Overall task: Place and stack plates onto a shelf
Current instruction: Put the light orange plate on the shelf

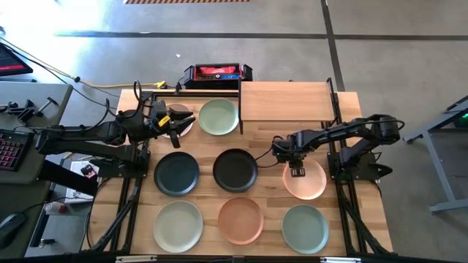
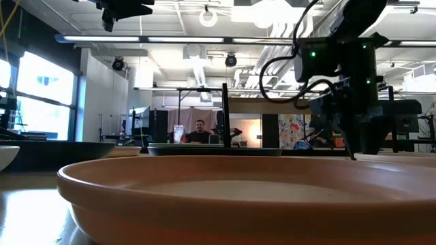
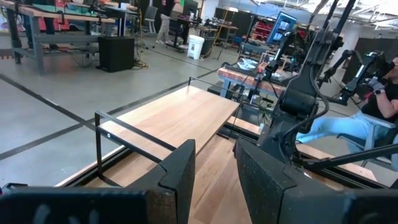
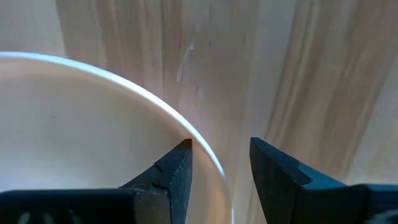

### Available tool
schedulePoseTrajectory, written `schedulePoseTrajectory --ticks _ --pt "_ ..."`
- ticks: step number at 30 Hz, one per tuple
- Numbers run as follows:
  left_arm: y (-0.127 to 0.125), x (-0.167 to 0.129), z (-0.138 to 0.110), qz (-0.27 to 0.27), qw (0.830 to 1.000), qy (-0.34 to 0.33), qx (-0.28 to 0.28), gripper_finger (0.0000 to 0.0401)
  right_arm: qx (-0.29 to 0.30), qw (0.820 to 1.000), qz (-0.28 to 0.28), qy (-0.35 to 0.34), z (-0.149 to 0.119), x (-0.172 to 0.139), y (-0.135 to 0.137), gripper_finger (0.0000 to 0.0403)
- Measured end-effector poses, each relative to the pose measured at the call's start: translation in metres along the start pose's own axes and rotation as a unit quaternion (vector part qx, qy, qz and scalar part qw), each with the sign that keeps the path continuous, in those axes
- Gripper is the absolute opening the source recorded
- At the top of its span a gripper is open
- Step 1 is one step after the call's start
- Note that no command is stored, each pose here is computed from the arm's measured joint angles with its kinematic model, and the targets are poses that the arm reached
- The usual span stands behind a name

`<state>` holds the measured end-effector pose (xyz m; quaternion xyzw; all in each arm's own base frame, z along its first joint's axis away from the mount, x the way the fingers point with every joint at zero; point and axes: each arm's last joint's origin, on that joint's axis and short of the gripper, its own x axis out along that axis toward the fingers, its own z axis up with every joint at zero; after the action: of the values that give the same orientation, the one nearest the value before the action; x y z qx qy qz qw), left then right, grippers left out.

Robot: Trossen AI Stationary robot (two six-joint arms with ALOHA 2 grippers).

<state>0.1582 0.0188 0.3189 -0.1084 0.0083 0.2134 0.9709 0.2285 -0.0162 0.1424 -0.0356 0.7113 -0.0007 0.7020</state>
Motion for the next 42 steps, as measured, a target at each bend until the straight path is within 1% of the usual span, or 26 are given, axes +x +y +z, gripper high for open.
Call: schedulePoseTrajectory --ticks 6,9,12,19,20,26,31,36,42 --pt "0.000 0.000 -0.001 0.001 1.000 0.004 0.002 0.0105 -0.002 1.000 0.003 0.010 0.003 0.005 0.000 0.0140" --pt "0.000 0.000 -0.002 0.002 1.000 0.009 0.004 0.0105 -0.001 1.000 0.004 0.010 0.003 0.005 0.000 0.0130" --pt "0.001 0.000 -0.003 0.003 1.000 0.013 0.005 0.0105 0.001 1.000 0.008 0.011 0.002 0.006 0.000 0.0104" --pt "0.001 0.000 -0.003 0.003 1.000 0.013 0.005 0.0105 0.004 1.000 0.024 0.015 0.001 0.006 0.001 0.0015" --pt "0.001 0.000 -0.003 0.003 1.000 0.013 0.005 0.0105 0.004 1.000 0.026 0.017 0.001 0.006 0.001 0.0009" --pt "0.001 0.000 -0.003 0.003 1.000 0.013 0.005 0.0105 0.001 0.999 0.031 0.019 -0.001 0.004 0.002 0.0005" --pt "0.001 0.000 -0.003 0.003 1.000 0.013 0.005 0.0105 0.006 0.999 0.036 -0.003 -0.005 -0.006 0.002 0.0001" --pt "0.001 0.000 -0.003 0.003 1.000 0.013 0.004 0.0105 0.031 0.998 0.047 -0.026 -0.011 -0.020 0.001 0.0000" --pt "0.001 0.000 -0.003 0.004 1.000 0.012 0.004 0.0105 0.063 0.996 0.039 -0.041 -0.022 -0.036 0.001 0.0001"
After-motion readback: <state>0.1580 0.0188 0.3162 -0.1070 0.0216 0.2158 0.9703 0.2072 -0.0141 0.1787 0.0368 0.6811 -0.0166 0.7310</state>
